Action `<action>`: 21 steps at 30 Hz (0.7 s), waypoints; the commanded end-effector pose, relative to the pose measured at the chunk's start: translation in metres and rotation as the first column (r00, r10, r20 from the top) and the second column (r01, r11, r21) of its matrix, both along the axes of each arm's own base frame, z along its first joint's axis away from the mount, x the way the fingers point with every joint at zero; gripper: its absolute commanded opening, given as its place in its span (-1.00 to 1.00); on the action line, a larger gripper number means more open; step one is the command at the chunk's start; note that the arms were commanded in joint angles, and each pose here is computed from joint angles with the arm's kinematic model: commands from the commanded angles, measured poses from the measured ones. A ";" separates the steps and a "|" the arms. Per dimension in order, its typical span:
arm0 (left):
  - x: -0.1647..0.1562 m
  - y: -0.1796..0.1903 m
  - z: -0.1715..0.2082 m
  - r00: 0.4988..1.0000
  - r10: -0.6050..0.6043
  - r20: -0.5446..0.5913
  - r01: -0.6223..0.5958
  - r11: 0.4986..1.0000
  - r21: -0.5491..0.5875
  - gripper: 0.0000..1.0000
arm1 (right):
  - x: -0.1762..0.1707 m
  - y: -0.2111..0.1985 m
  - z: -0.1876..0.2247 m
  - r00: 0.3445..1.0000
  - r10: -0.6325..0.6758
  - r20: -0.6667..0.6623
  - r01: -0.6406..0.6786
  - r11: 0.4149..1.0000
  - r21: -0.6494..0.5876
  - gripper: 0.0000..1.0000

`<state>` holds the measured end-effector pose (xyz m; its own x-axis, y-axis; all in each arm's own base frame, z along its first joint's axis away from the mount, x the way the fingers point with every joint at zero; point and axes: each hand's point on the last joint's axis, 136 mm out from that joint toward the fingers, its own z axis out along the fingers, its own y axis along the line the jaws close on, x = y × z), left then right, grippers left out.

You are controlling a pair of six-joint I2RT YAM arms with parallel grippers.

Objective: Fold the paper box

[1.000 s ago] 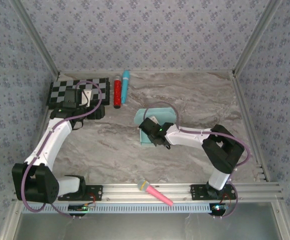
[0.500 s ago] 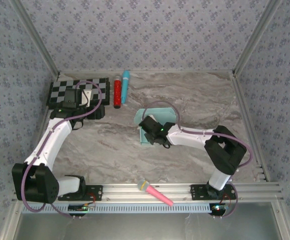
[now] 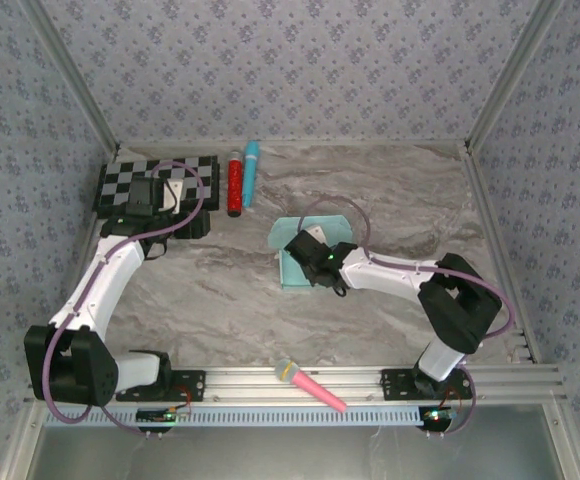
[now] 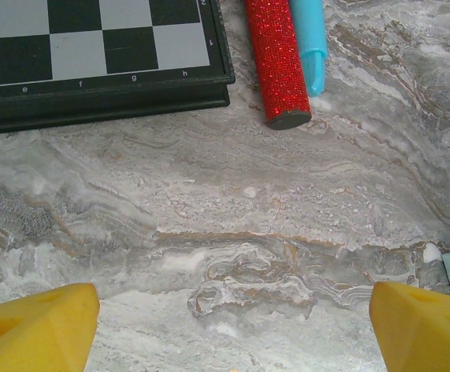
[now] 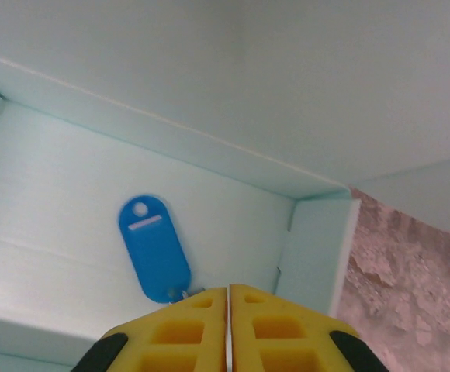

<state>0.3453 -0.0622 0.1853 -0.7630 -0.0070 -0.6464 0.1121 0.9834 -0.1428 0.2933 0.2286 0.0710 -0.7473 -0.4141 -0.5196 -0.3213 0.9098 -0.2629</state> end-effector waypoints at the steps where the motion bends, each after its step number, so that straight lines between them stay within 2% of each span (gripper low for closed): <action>1: 0.003 0.000 0.007 1.000 0.006 0.004 -0.006 1.000 -0.016 0.80 | -0.006 -0.020 -0.010 0.998 -0.055 -0.018 0.053 0.995 -0.088 -0.82; 6: 0.003 -0.001 0.007 1.000 0.007 0.002 -0.007 1.000 -0.019 0.80 | -0.006 -0.017 -0.021 0.997 -0.051 -0.050 0.046 0.994 -0.102 -0.86; 21: 0.004 -0.001 0.007 1.000 0.004 0.002 -0.004 1.000 -0.017 0.81 | 0.003 0.012 -0.027 0.997 0.003 -0.081 -0.004 1.000 -0.007 -0.85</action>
